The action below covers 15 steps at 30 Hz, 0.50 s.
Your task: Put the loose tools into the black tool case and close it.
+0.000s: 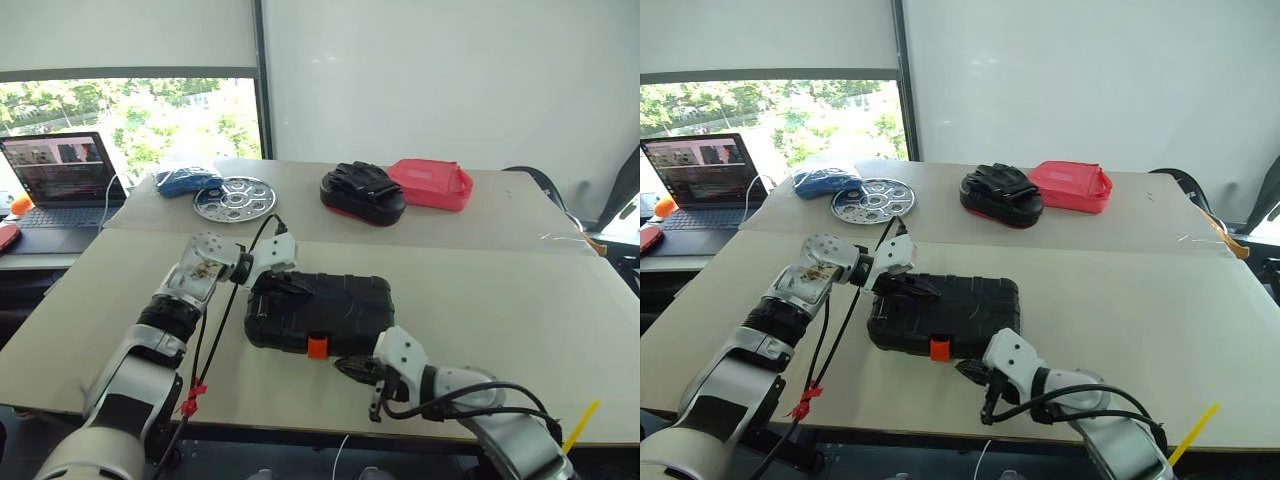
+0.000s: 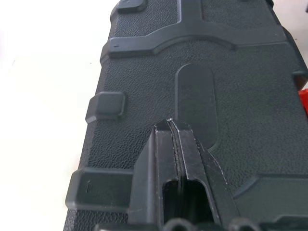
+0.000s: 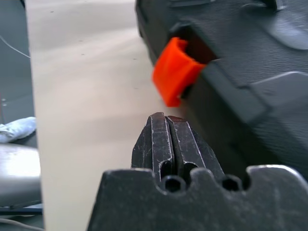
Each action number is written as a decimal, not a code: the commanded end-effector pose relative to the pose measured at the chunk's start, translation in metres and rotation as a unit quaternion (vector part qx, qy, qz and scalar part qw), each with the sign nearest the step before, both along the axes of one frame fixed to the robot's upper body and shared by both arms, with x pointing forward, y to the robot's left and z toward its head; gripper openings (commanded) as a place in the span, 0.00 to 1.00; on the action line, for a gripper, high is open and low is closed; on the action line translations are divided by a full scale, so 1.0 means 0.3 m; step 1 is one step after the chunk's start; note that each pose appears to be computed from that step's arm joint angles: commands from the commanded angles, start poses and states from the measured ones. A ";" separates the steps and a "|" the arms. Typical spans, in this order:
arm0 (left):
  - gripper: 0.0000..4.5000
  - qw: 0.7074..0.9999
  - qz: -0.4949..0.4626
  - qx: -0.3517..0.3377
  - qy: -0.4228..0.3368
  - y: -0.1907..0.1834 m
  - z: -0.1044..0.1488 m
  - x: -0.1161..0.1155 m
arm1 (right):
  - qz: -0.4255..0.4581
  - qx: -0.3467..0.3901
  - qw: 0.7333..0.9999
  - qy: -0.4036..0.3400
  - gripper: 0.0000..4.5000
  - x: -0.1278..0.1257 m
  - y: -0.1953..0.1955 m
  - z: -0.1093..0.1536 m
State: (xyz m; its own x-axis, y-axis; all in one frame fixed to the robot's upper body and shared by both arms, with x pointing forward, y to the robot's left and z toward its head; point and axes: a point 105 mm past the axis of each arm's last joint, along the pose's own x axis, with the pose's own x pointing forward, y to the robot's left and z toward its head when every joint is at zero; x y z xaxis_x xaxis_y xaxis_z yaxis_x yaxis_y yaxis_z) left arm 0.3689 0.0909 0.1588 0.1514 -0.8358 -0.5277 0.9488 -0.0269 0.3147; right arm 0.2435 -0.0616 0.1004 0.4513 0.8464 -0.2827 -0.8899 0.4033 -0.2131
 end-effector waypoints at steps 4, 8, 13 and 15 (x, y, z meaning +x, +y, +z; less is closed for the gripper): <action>0.00 0.999 -0.029 0.028 0.019 -0.030 -0.058 -0.037 | 0.021 0.024 0.999 -0.037 0.01 -0.015 0.037 0.057; 0.00 0.999 -0.036 0.026 0.020 -0.051 -0.054 -0.046 | 0.015 0.021 0.998 -0.055 0.01 0.007 0.053 0.055; 0.00 0.998 -0.043 0.032 0.019 -0.053 -0.052 -0.053 | 0.005 0.008 0.997 -0.074 0.01 0.042 0.068 0.045; 0.00 0.998 -0.044 0.031 0.018 -0.056 -0.050 -0.057 | 0.002 0.003 0.997 -0.079 0.01 0.050 0.076 0.042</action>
